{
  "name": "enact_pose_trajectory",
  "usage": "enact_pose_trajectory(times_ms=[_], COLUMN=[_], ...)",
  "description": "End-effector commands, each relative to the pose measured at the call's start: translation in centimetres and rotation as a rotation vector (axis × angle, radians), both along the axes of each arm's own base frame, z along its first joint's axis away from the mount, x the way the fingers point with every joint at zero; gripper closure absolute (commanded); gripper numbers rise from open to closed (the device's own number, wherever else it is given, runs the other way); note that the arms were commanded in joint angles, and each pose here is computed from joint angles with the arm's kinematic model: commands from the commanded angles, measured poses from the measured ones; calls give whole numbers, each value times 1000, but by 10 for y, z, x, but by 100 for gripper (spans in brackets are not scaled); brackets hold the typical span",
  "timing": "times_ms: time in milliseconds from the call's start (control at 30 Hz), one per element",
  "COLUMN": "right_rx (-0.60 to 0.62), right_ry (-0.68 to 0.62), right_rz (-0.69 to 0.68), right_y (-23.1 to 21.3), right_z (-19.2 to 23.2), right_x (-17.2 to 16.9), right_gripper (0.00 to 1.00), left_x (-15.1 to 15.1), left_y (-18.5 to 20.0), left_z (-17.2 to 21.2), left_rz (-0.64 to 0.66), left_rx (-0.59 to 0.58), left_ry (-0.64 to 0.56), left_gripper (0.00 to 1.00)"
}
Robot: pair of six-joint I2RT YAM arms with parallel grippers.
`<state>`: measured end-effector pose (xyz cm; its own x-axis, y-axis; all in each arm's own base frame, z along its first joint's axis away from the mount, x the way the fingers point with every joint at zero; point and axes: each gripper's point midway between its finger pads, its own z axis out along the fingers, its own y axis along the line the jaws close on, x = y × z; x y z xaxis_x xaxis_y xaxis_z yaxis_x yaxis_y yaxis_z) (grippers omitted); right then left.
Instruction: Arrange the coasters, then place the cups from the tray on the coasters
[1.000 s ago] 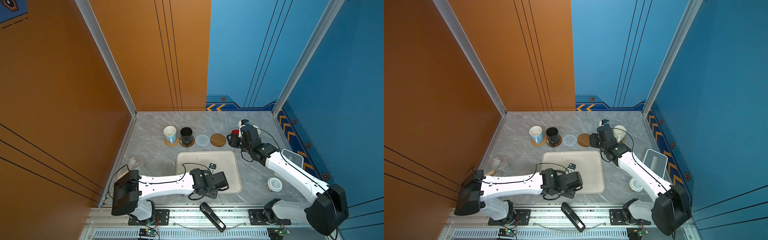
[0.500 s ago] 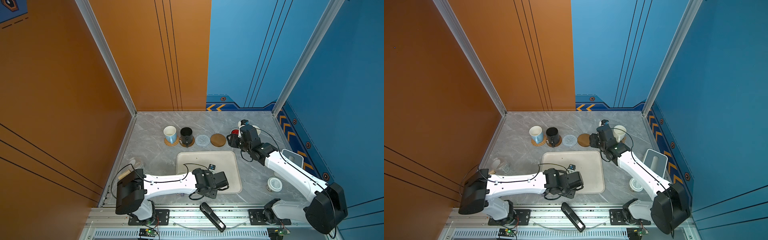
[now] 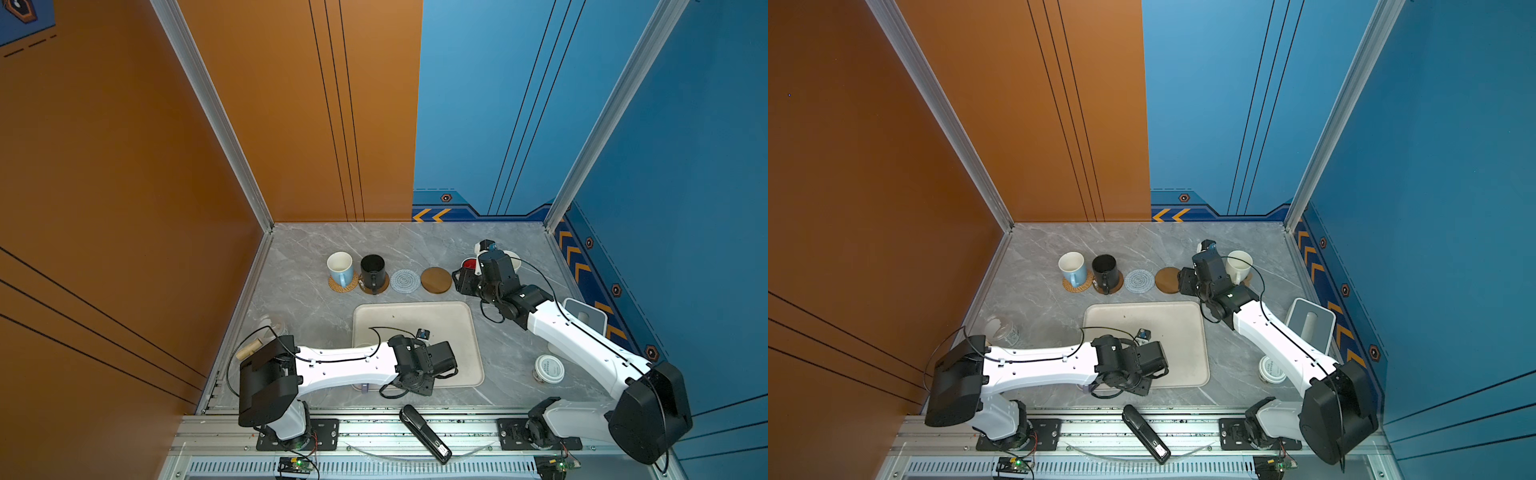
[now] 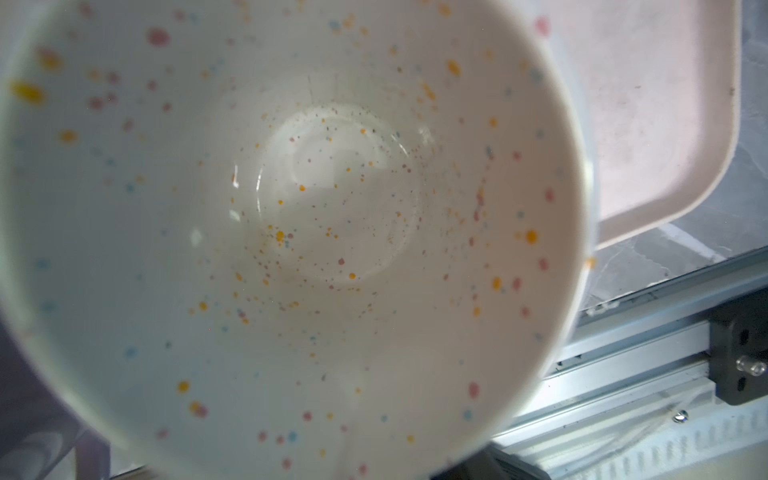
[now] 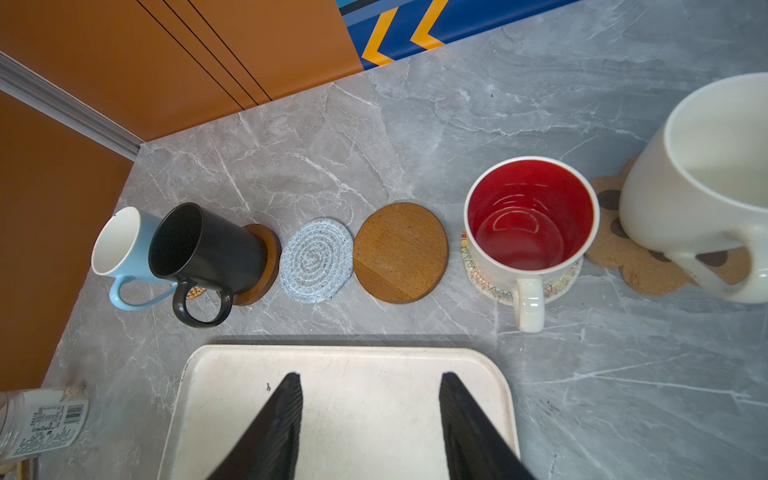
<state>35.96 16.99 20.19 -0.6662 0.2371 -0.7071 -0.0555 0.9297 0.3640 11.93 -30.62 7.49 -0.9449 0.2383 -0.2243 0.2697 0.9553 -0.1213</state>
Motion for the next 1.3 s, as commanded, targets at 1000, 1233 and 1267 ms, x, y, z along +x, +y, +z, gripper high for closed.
enact_pose_trajectory(times_ms=[1000, 1233, 1267], right_rx=[21, 24, 25], right_ry=[16, 17, 17], right_rz=[1, -2, -2], right_y=[0, -3, -3], right_z=[-7, -6, -6], right_x=[4, 4, 4], right_gripper=[48, 49, 48], left_x=[28, 53, 57], left_y=[10, 9, 9], left_z=[14, 27, 29], left_rz=[71, 76, 75], left_rx=[-4, -15, -17], left_ry=[-92, -128, -136], left_gripper=[100, 100, 100])
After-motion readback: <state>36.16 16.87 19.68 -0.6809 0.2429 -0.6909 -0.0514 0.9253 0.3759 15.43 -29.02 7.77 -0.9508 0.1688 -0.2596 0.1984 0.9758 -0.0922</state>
